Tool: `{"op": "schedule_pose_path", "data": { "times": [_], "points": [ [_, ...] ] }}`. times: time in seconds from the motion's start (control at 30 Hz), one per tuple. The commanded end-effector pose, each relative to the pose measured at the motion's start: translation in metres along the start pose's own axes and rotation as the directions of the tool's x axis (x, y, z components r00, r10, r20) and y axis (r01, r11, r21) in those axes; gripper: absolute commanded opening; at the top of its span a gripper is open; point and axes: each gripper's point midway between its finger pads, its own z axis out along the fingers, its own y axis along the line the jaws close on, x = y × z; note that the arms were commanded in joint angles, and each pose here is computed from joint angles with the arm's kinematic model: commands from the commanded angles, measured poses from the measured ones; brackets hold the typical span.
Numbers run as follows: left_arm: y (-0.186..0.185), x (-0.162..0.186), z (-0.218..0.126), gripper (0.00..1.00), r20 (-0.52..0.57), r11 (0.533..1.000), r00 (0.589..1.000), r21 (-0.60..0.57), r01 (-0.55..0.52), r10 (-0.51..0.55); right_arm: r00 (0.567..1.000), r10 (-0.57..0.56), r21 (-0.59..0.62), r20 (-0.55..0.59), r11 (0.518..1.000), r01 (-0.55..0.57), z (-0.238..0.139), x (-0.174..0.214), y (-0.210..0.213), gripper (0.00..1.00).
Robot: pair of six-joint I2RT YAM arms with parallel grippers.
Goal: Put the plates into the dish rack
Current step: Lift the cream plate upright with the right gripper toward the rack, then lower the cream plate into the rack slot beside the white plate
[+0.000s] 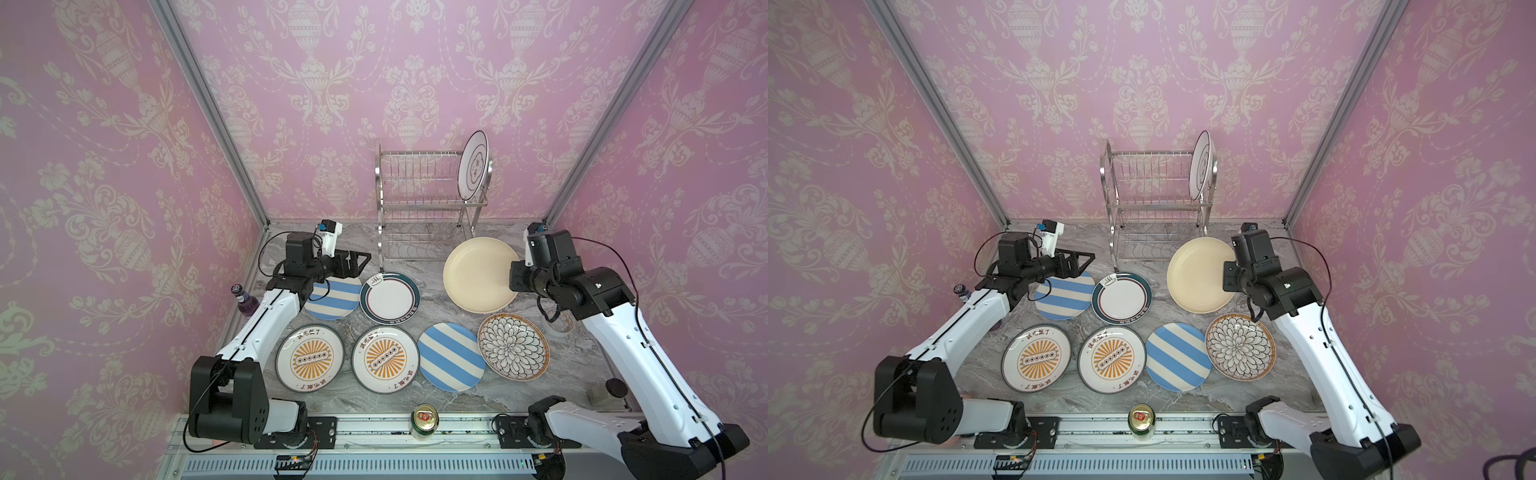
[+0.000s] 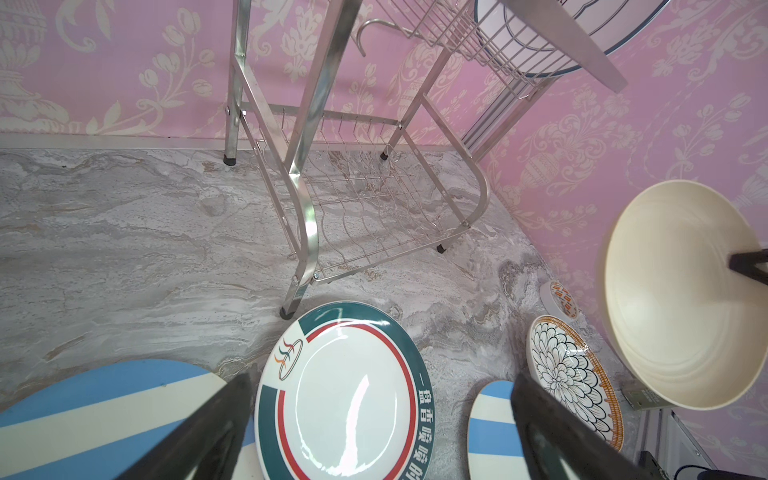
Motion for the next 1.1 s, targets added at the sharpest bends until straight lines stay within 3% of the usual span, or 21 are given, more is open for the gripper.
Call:
{"op": "schedule_pose_path", "data": {
  "times": [0.0,0.17,0.4,0.6,0.7,0.87,1.07],
  "points": [
    [-0.015,-0.010,-0.009,0.99,0.029,0.998,0.998,0.027,-0.048,0.048,0.993,-0.087,-0.042,0.075,0.995,0.091,-0.029,-0.021,0.017,0.00],
    [-0.016,-0.011,-0.012,0.99,0.038,0.998,0.997,0.022,-0.063,0.062,0.955,-0.142,-0.098,0.261,0.980,0.173,-0.055,-0.081,0.065,0.00],
    [-0.016,-0.010,-0.011,0.99,0.046,0.998,0.997,0.026,-0.059,0.058,0.889,-0.030,-0.057,0.458,0.996,0.064,-0.068,-0.163,0.092,0.00],
    [-0.016,-0.011,-0.014,0.99,0.044,0.997,0.996,0.013,-0.074,0.073,0.850,-0.026,0.071,0.527,0.997,-0.013,-0.062,-0.208,0.098,0.00],
    [-0.013,-0.010,-0.014,0.99,0.041,0.997,0.996,0.000,-0.076,0.076,0.808,-0.064,0.163,0.585,0.986,-0.041,-0.071,-0.230,0.097,0.00],
    [-0.011,-0.007,-0.012,0.99,0.013,0.997,0.997,-0.006,-0.082,0.082,0.745,-0.190,0.419,0.640,0.898,-0.131,-0.097,-0.261,0.075,0.00],
    [-0.011,-0.005,-0.014,0.99,0.001,0.996,0.996,-0.013,-0.093,0.093,0.758,-0.322,0.619,0.567,0.774,-0.133,-0.096,-0.274,0.071,0.00]
  ]
}}
